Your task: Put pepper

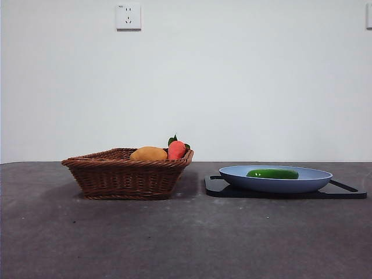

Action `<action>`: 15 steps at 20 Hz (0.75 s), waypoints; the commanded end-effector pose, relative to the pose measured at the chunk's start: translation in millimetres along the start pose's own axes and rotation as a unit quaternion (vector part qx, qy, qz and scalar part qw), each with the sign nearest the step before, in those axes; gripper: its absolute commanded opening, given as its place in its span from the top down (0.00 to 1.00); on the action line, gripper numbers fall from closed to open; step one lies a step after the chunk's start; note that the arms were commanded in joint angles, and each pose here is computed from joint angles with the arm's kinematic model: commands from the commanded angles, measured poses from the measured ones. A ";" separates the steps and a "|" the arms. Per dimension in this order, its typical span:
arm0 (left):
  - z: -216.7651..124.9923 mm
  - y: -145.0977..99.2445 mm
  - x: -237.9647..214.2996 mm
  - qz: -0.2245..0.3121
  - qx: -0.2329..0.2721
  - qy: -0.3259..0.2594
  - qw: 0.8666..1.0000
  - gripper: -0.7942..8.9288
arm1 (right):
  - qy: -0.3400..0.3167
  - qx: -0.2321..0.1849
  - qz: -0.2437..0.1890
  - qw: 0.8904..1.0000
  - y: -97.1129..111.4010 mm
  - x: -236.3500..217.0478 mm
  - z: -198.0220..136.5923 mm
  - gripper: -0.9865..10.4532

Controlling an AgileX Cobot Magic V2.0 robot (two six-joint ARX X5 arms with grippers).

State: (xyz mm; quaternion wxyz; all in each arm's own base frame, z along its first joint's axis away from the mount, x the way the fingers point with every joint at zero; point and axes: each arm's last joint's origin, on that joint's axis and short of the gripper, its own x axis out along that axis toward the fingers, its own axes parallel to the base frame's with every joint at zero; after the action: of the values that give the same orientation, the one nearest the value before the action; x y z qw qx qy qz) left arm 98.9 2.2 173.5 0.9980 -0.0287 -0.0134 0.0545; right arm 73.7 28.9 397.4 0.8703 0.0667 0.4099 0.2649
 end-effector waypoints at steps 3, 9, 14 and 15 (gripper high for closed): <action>-11.1 1.0 -0.7 0.004 -0.009 0.028 1.000 0.91 | 0.001 0.002 0.000 1.000 1.5 -3.1 1.0 0.91; -26.1 1.6 -2.7 0.001 -0.014 0.106 0.994 0.91 | 0.001 0.002 0.000 1.000 1.5 -3.1 1.0 0.91; -23.3 1.2 -2.1 -0.003 -0.016 0.092 0.996 0.91 | 0.001 0.002 0.000 1.000 1.5 -3.1 1.0 0.91; -23.3 1.1 -2.1 -0.003 -0.016 0.092 0.996 0.91 | 0.001 0.002 0.000 1.000 1.5 -3.1 1.0 0.91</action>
State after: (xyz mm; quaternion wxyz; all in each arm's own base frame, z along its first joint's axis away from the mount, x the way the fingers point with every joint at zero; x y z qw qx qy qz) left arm 96.9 1.5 152.5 0.9948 -0.0449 0.0794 0.0454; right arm 73.7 28.9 397.4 0.8703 0.0667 0.4099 0.2649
